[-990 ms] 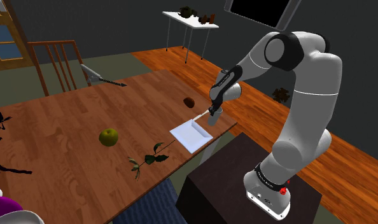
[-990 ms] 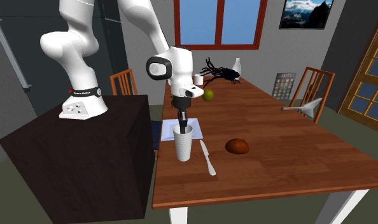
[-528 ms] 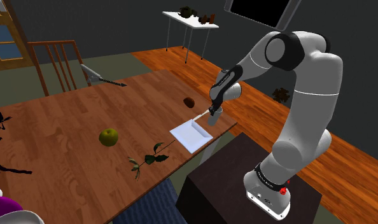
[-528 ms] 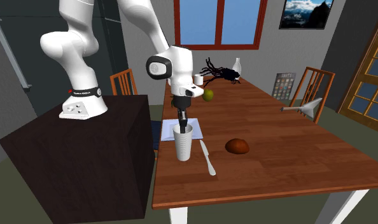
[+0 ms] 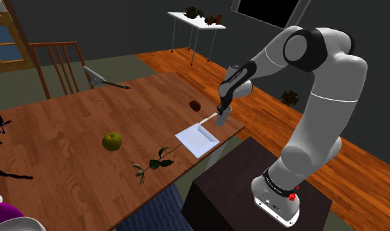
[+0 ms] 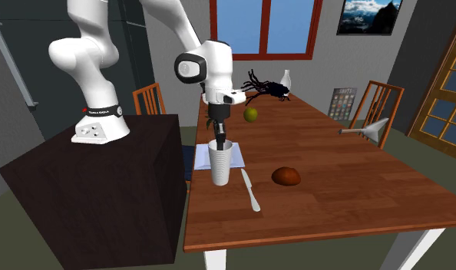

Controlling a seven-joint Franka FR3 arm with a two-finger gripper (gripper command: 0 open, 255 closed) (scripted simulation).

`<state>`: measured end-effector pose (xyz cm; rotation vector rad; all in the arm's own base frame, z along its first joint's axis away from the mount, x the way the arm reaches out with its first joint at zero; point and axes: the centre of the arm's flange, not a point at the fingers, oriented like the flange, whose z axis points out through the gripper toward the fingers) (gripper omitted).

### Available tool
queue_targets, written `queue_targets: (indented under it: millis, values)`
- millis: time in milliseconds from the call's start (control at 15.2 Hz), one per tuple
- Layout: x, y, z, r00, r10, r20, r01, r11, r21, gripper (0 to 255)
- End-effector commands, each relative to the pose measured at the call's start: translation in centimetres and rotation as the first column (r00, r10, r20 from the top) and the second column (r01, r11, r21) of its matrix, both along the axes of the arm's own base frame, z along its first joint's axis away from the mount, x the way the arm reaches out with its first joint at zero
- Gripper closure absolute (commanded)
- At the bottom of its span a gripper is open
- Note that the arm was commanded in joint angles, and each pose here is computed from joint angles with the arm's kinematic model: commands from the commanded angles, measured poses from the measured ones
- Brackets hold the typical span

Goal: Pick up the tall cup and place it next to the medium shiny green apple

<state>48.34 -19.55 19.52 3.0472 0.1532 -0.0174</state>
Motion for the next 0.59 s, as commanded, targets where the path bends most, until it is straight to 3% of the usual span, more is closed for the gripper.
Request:
queue_targets:
  millis: [0, 528]
  values:
    - [0.0, 0.0, 1.1, 1.000, 0.000, 0.000, 0.000, 1.000, 0.000, 255]
    - [0.0, 0.0, 5.3, 1.000, 0.000, 0.000, 0.000, 1.000, 0.000, 255]
